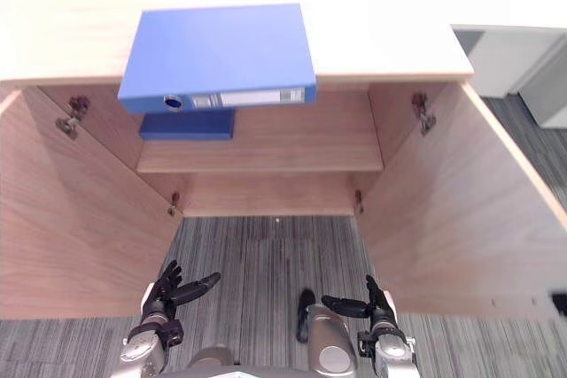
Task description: Walk over to the cabinet, pick up the folder, carry it to the office cabinet, place the folder inside the office cabinet, then close the office cabinet door
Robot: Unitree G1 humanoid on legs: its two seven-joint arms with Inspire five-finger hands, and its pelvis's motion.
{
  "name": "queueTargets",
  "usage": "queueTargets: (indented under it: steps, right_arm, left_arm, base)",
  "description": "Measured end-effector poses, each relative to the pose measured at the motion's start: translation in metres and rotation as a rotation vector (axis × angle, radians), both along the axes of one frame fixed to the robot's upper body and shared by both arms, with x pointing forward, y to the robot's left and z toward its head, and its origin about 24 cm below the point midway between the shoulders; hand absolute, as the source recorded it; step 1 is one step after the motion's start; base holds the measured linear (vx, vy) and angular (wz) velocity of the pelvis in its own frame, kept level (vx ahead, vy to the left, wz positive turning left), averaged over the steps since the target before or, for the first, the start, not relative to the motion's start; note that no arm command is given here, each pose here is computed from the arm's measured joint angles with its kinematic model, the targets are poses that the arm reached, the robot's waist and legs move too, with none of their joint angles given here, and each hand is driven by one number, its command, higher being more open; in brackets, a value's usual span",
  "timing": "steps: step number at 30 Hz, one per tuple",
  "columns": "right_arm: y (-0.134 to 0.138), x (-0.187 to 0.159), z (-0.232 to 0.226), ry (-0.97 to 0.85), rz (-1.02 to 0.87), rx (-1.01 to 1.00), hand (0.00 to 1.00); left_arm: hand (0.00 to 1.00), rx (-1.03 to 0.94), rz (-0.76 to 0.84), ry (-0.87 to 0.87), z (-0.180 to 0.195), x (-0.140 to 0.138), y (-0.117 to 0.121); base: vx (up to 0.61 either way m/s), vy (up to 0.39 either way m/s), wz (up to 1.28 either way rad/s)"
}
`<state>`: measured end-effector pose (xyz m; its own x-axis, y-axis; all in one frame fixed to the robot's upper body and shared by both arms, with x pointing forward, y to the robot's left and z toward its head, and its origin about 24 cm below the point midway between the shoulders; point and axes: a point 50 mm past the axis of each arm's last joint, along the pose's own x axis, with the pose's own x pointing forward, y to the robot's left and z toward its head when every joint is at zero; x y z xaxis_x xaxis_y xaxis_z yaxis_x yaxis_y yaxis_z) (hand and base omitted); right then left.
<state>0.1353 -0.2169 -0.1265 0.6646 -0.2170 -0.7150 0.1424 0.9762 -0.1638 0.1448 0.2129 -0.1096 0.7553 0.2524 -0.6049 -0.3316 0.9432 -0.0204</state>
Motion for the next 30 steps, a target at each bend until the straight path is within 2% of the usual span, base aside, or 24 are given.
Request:
queueTargets:
  steps: [4,8,10,15,22,26,30]
  right_arm:
    - [-0.008,0.014,0.007,-0.051,-0.05,-0.008,1.0]
    - [-0.018,0.008,0.005,-0.032,-0.104,-0.018,1.0]
    - [-0.022,-0.004,0.002,-0.005,-0.12,-0.025,1.0]
    - [-0.02,-0.009,-0.002,0.016,-0.117,-0.015,1.0]
    - [-0.02,-0.007,0.0,0.0,-0.108,-0.023,1.0]
    - [-0.022,-0.014,-0.005,0.037,-0.107,-0.031,1.0]
    - [-0.023,-0.02,-0.009,0.077,-0.064,-0.049,1.0]
  left_arm:
    - [1.0,-0.009,-0.026,-0.04,0.006,0.011,-0.007]
    - [1.0,0.005,-0.029,-0.093,0.016,0.021,-0.005]
    - [1.0,0.015,-0.032,-0.157,0.028,0.028,-0.004]
    - [1.0,0.135,-0.038,-0.374,0.078,0.041,0.008]
    - [1.0,0.355,-0.122,-0.645,0.146,0.033,0.003]
    - [1.0,0.444,-0.239,-0.782,0.177,0.028,-0.012]
    - [1.0,0.596,-0.357,-0.863,0.199,0.025,-0.015]
  base:
    - [0.35,-0.031,-0.18]
    - [0.27,0.125,-0.13]
    - [0.18,0.12,0.21]
    - [0.08,0.057,0.13]
    - [0.0,0.003,0.05]
    - [-0.04,-0.015,0.04]
    - [-0.08,-0.003,0.0]
